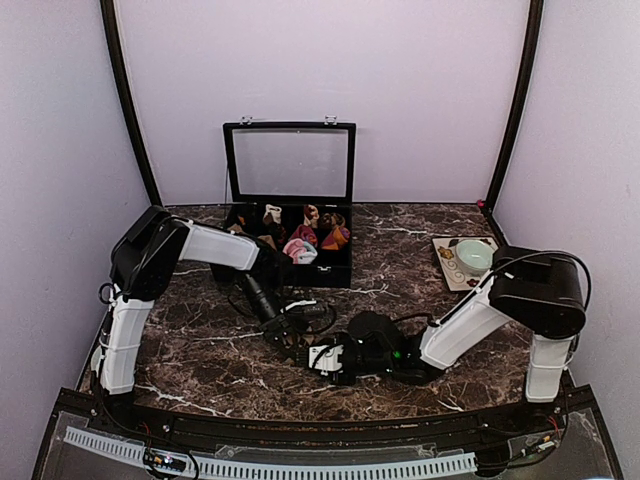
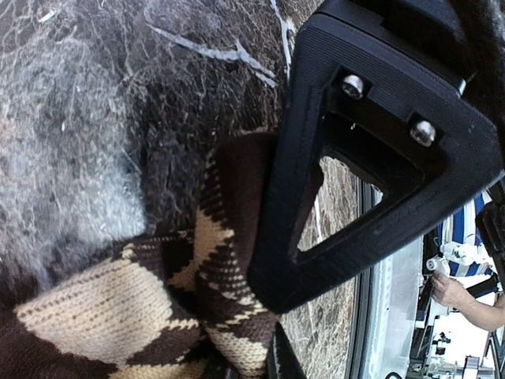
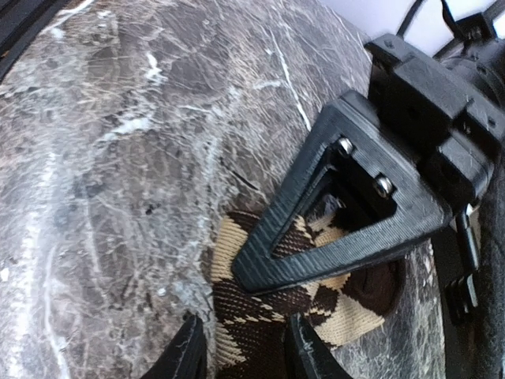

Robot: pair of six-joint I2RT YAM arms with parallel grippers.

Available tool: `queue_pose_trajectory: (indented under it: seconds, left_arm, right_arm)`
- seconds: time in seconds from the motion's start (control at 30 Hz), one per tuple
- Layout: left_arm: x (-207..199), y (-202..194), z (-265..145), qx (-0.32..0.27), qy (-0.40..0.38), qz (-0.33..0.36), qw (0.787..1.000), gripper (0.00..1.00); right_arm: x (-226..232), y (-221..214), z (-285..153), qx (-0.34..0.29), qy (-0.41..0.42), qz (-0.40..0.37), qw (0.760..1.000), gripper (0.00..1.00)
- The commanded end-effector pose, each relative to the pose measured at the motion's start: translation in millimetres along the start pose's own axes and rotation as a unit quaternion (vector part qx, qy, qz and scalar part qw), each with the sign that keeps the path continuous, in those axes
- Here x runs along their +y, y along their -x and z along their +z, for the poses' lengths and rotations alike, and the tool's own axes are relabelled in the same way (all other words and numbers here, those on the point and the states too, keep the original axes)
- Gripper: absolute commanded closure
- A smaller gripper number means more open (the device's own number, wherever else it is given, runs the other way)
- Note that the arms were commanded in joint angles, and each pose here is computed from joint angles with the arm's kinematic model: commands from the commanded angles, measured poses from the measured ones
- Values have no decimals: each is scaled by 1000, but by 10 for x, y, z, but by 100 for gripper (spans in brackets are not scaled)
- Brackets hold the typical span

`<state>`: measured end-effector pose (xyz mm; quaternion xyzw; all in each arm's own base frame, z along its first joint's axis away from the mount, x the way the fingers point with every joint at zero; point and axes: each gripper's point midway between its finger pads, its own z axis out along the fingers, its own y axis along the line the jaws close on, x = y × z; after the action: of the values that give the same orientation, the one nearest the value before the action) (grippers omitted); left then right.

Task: Roll the socks
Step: Roll the sock at the center of the board.

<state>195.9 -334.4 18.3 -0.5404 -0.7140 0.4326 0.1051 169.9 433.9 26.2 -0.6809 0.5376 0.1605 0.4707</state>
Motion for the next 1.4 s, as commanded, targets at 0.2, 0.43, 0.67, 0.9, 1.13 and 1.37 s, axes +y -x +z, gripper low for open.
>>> queue_pose_trajectory:
  seconds: [0.2, 0.43, 0.67, 0.9, 1.13, 1.37]
  left_arm:
    - [361, -370, -45, 78, 88, 20, 993, 64]
    - [54, -129, -447, 19, 88, 77, 993, 1]
    - [13, -138, -814, -20, 177, 105, 978, 1]
    - [5, 88, -1755, -100, 453, 149, 873, 1]
    - [229, -473, -2285, -57, 577, 46, 813, 1]
    - [-226, -452, -1868, -72, 504, 172, 844, 1]
  right_arm:
    - [261, -641, 129, 112, 81, 49, 989, 100]
    - [519, -878, 76, 157, 128, 81, 976, 100]
    - [666, -880, 60, 180, 171, 146, 958, 100]
    - [729, -744, 15, 178, 193, 242, 934, 100]
    - [807, -697, 20, 193, 212, 315, 905, 100]
    - [813, -636, 66, 232, 237, 408, 850, 100]
